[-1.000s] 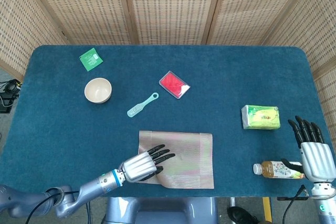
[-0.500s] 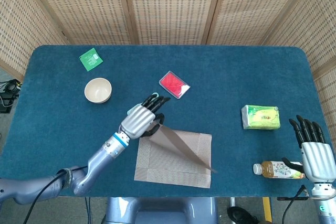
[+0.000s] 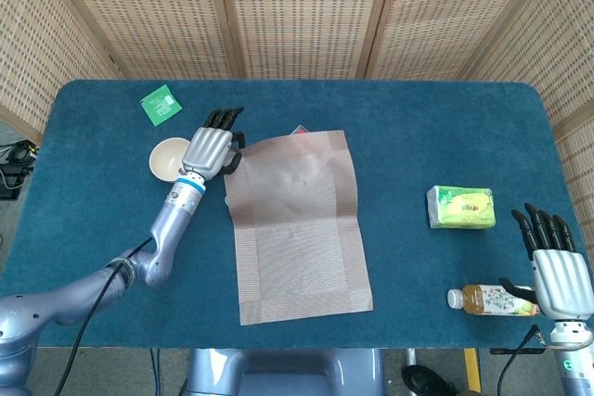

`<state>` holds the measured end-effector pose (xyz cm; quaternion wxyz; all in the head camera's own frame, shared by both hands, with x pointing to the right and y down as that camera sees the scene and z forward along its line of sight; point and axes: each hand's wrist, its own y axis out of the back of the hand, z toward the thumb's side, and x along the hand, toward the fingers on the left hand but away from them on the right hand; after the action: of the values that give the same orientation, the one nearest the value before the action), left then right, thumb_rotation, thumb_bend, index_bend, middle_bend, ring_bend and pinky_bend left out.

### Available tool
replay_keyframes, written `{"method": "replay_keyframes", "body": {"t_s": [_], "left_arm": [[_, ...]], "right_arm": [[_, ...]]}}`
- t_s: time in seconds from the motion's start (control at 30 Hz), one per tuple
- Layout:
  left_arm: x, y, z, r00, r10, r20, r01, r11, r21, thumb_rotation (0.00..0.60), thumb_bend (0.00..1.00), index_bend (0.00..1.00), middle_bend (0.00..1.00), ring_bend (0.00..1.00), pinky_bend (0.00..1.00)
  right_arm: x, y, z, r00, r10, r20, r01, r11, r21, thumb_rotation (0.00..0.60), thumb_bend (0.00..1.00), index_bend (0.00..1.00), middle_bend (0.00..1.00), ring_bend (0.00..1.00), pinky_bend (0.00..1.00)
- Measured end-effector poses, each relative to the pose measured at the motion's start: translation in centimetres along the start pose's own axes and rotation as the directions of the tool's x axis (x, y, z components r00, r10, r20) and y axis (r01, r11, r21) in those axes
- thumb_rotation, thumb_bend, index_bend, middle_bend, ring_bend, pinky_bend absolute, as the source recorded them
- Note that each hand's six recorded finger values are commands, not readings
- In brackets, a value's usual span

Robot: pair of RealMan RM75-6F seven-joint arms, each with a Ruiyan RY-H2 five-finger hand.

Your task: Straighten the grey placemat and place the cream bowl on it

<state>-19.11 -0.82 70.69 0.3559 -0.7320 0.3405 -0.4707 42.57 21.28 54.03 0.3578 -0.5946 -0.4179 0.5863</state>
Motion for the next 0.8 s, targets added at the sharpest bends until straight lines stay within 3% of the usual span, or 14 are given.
{"method": "replay_keyframes", "body": {"t_s": [0.03,0.1,0.13,0.27,0.53,0.8], "left_arm": [[0.2,-0.1,-0.2,1.000,-0.001,-0.007,0.001,1.000,-0.006,0.600,0.33,0.41,0.00,0.00,0.00],[0.4,-0.3,-0.6,1.000,-0.006,-0.018,0.005,1.000,-0.025,0.600,0.08,0.08,0.00,0.00,0.00],[0.5,-0.4,-0.7,1.000,-0.007,-0.019,0.007,0.999,-0.036,0.600,0.01,0.00,0.00,0.00,0.00],[0.5,0.2,-1.0,1.000,0.023,-0.013,-0.024,0.998,-0.063,0.600,0.00,0.00,0.00,0.00,0.00],[-1.3,3.7,-2.1,0.993,0.118,0.010,-0.118,0.993,-0.011,0.600,0.00,0.00,0.00,0.00,0.00],[-7.2,7.4,-4.5,0.986,0.167,-0.022,-0.167,0.986,0.014,0.600,0.00,0.00,0.00,0.00,0.00]], "right_arm": [[0.0,-0.1,0.0,1.000,0.002,0.002,-0.002,1.000,0.002,0.600,0.00,0.00,0.00,0.00,0.00],[-0.1,-0.2,-0.1,1.000,0.006,0.004,-0.006,1.000,0.005,0.600,0.00,0.00,0.00,0.00,0.00],[-0.2,-0.2,-0.1,1.000,0.007,0.006,-0.007,1.000,0.006,0.600,0.00,0.00,0.00,0.00,0.00],[-0.2,-0.4,-0.1,1.000,0.011,0.005,-0.011,1.000,0.009,0.600,0.00,0.00,0.00,0.00,0.00],[-0.2,-0.9,0.3,1.000,0.015,-0.019,-0.015,1.000,0.024,0.600,0.00,0.00,0.00,0.00,0.00],[-0.8,-2.3,2.4,0.990,0.041,-0.132,-0.028,0.994,0.102,0.600,0.00,0.00,0.00,0.00,0.00]]}}
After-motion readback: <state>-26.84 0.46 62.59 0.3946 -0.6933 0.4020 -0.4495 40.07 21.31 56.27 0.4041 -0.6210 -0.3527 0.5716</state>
